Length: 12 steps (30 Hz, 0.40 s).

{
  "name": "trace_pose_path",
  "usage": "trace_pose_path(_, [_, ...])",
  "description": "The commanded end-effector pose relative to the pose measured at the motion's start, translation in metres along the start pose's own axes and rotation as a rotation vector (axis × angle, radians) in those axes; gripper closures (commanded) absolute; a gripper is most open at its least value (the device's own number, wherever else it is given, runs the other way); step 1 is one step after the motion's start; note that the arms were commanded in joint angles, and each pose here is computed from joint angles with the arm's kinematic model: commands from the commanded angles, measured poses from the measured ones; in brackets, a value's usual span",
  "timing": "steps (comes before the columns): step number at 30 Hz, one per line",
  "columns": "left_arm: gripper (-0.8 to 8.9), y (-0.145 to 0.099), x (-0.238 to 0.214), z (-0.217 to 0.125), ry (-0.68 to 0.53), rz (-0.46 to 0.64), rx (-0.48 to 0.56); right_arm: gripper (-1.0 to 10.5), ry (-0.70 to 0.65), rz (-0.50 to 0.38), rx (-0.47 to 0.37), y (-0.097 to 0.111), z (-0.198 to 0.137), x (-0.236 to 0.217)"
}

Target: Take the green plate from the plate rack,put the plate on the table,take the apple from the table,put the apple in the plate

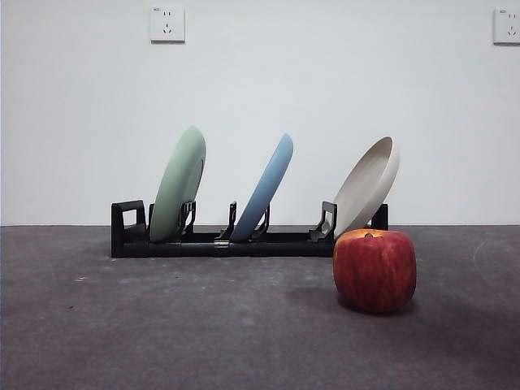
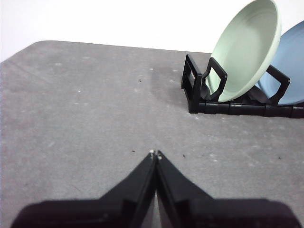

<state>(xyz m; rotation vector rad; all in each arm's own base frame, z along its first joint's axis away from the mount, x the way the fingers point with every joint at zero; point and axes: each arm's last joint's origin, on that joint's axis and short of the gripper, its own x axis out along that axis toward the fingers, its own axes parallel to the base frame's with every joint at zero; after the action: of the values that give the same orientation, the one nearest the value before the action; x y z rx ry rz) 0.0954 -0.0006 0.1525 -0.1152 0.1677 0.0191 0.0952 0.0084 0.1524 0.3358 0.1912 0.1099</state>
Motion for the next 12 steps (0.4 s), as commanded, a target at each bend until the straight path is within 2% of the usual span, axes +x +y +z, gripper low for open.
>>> trace_pose_path(1, [8.19, -0.001, -0.003, 0.01, -0.016, 0.0, -0.056, 9.6, 0.013, -0.006, 0.094, 0.002, 0.005, -0.001])
trace_pose_path(12, [8.19, -0.008, -0.014, 0.071, -0.07, -0.009, -0.087, 9.6, 0.031, -0.006, 0.094, 0.021, 0.06, -0.001])
